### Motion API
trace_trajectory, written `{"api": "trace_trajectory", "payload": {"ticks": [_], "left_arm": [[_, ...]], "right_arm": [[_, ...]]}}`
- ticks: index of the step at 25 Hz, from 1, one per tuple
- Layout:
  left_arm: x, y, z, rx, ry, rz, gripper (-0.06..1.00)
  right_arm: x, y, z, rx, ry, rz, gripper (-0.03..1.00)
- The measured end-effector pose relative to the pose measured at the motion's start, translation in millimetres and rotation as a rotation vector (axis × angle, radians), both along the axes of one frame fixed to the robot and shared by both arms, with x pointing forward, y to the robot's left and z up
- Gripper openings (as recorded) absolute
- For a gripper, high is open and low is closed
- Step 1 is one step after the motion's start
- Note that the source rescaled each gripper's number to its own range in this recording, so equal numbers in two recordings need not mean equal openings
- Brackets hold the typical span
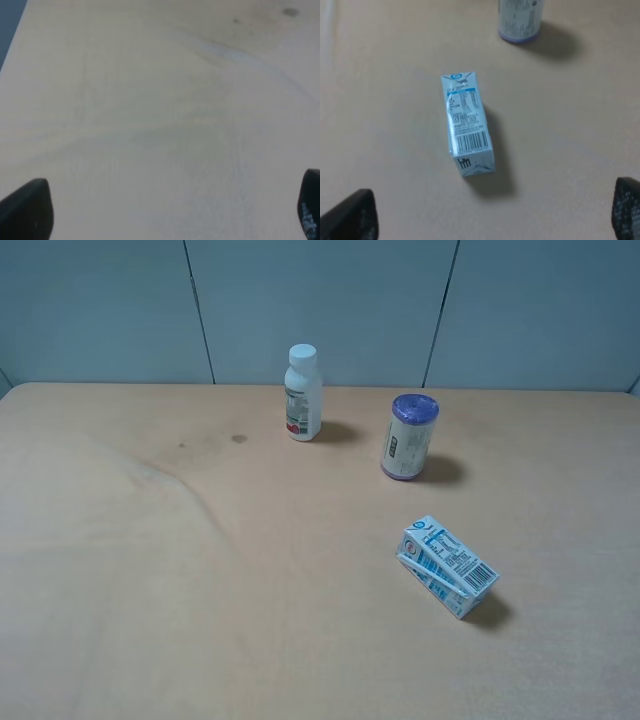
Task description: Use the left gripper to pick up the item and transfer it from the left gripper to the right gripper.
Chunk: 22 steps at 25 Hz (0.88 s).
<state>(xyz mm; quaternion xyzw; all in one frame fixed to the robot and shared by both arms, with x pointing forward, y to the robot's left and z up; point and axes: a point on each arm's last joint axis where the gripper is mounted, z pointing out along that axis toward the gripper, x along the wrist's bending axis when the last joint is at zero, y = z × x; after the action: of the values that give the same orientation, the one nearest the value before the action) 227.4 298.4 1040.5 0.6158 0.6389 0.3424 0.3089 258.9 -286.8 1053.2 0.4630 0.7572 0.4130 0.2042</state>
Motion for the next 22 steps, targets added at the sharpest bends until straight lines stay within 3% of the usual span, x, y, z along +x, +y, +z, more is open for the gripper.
{"api": "trace_trajectory", "payload": {"ticks": [22], "left_arm": [[0.0, 0.0, 0.0, 0.000, 0.000, 0.000, 0.97]], "right_arm": [[0.3, -0.2, 0.2, 0.003, 0.000, -0.014, 1.00]]}}
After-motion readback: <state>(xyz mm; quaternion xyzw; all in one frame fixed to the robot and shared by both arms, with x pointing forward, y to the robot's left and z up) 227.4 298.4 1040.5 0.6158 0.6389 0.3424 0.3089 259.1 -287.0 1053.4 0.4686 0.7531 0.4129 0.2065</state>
